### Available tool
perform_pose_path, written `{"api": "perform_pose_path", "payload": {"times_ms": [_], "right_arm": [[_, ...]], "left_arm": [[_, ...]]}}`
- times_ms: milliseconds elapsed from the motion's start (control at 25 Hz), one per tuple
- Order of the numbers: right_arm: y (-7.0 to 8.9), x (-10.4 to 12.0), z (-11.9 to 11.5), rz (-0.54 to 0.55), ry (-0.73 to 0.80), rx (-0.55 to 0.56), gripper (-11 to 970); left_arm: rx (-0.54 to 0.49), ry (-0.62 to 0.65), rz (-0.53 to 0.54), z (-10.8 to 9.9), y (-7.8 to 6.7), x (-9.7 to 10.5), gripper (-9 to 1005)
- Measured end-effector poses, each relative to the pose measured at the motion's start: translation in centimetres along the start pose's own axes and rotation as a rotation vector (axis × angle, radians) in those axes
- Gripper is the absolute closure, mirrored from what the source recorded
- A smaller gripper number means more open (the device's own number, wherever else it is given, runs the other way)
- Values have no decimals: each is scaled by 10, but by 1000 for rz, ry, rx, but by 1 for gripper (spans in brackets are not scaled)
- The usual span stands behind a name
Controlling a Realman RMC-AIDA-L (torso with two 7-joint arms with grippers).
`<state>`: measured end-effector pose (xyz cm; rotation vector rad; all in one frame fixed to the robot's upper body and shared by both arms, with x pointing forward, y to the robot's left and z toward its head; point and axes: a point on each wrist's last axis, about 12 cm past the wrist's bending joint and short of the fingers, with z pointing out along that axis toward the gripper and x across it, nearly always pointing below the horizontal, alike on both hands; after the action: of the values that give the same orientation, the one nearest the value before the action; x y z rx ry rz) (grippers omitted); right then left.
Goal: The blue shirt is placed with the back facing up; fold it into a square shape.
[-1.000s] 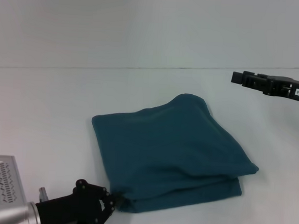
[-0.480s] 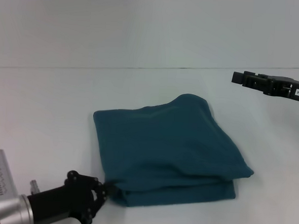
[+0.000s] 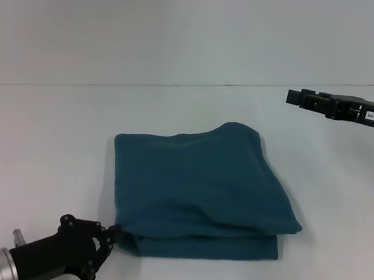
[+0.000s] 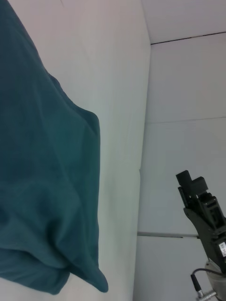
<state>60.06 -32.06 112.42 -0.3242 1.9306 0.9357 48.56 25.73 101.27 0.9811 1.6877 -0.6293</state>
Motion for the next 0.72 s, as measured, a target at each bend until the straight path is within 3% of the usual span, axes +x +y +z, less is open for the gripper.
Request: {"api": "perform_pose_path", "payload": {"times_ms": [400,720], "right_arm": [[2,3,6,-5,23,-2,409],[11,13,38,-38,97,31,462]], "left_arm": [[13,-25,-9,-14,-7,4,962],[18,-18,-10,-12,-8,4,958]]}}
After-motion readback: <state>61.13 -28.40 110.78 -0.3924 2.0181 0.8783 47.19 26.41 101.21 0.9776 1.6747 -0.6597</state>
